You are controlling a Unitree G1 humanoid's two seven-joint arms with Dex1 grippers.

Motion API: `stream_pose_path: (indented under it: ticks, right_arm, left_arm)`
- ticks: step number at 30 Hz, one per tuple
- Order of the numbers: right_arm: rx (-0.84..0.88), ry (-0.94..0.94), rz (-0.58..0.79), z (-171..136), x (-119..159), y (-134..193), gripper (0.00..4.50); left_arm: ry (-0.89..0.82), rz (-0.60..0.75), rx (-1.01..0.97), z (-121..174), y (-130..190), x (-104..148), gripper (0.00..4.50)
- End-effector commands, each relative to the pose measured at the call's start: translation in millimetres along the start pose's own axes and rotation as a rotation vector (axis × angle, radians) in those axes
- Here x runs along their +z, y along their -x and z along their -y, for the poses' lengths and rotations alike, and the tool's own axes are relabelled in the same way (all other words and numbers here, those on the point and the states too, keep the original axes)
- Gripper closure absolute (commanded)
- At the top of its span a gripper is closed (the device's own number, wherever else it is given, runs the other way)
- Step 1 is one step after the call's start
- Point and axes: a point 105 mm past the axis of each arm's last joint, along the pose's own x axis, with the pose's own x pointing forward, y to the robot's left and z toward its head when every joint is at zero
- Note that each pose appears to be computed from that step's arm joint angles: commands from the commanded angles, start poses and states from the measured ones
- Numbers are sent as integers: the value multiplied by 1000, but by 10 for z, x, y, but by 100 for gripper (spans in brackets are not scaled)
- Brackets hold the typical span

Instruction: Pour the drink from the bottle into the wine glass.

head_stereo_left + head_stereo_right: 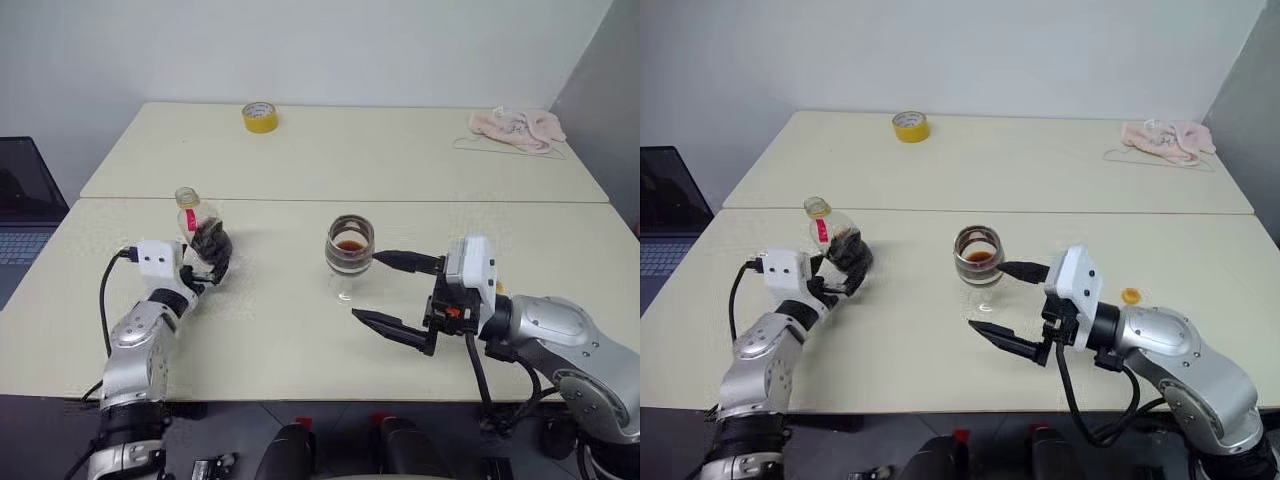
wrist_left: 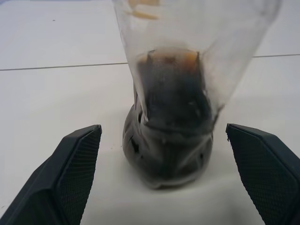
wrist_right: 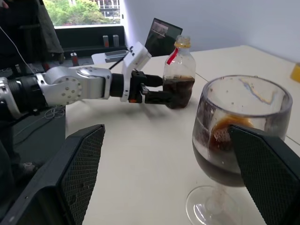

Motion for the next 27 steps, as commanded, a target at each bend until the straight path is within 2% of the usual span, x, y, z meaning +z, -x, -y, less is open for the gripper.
stream_pose_path:
  ticks: [1,4,7,11,15,20,24,27]
  right_arm:
    - [-53,40,2,43,-66,147,0]
    - [-136,-1,3,127,-280,230,0]
    - [-292,-38,41,286,-519,304,0]
    - [-574,-32,108,553,-717,365,0]
    - [-782,-21,126,651,-860,459,0]
    - [-894,-6,96,563,-1013,596,0]
    - [-1052,-115,94,585,-1139,857,0]
    - [-1071,-127,98,602,-1148,892,0]
  left_arm:
    - [-77,23,87,-110,222,158,1]
    - [-122,-11,143,-103,381,103,1]
    - [-168,-21,161,-67,502,86,1]
    - [-148,31,126,113,550,138,1]
    - [-109,60,83,321,539,142,1]
    - [-116,74,-4,578,544,143,1]
    - [-122,74,-80,729,577,138,1]
    - [-121,91,-83,761,560,165,1]
